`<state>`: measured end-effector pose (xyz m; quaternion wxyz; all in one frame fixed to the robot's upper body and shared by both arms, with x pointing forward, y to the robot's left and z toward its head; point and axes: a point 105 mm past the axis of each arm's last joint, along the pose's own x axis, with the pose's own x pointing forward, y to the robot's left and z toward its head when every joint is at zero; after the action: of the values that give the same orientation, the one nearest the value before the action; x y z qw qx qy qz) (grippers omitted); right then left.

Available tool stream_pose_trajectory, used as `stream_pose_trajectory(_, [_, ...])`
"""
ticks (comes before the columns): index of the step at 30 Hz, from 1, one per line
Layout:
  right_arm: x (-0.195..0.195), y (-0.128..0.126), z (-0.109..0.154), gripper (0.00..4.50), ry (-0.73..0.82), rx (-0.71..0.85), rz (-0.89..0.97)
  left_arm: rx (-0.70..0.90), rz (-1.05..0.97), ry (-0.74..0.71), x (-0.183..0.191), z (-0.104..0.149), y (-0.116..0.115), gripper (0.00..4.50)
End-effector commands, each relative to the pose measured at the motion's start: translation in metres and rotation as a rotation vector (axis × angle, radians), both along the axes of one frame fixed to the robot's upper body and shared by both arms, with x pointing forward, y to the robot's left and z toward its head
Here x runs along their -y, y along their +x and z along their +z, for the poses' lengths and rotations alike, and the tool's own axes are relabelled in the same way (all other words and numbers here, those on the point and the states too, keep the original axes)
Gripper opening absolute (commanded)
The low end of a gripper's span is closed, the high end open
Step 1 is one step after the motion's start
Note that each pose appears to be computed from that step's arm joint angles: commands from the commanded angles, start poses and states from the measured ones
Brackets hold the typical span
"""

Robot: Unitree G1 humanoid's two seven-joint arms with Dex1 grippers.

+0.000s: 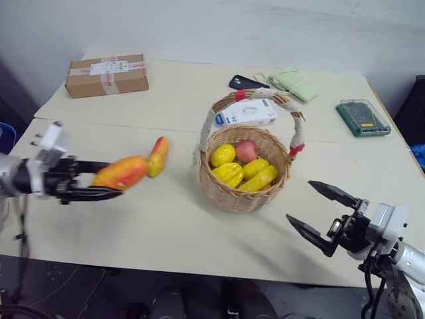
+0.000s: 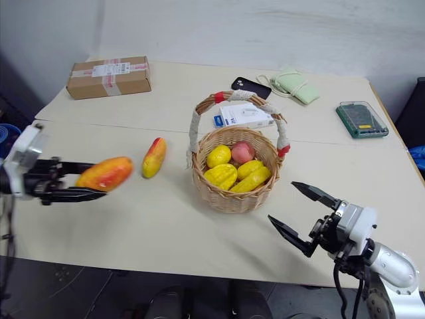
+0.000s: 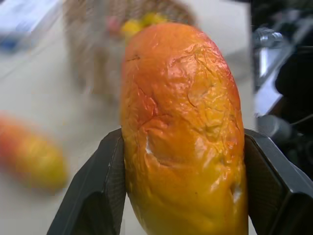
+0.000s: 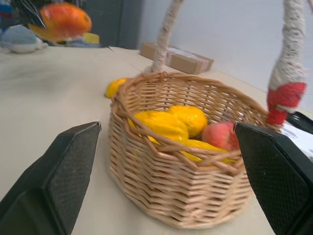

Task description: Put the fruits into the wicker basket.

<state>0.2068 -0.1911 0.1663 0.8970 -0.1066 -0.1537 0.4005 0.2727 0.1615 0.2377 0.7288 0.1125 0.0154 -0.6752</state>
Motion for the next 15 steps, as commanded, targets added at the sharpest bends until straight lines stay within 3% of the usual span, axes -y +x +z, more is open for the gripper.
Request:
stream_pose_trajectory(1, [0.001,-0.006,0.012,4.5,0.009,0.062,-0.03,0.066,-0.051,-0.006,0.062,0.008,0.002,2.67])
stream_pose_trajectory(5, [-0.004,-0.009,0.015,4.5,0.028,0.075,-0.051,0.161,0.03,0.019,0.11,0.001,0.028,2.67])
stream_pose_trajectory(9, [-0.011,-0.01,0.018,4.5,0.038,0.084,-0.056,0.204,0.076,0.072,0.123,-0.011,0.04,2.67])
stream_pose_trajectory(15, [-0.015,-0.012,0.02,4.5,0.045,0.087,-0.072,0.209,0.017,-0.037,0.116,0.001,0.027,4.47])
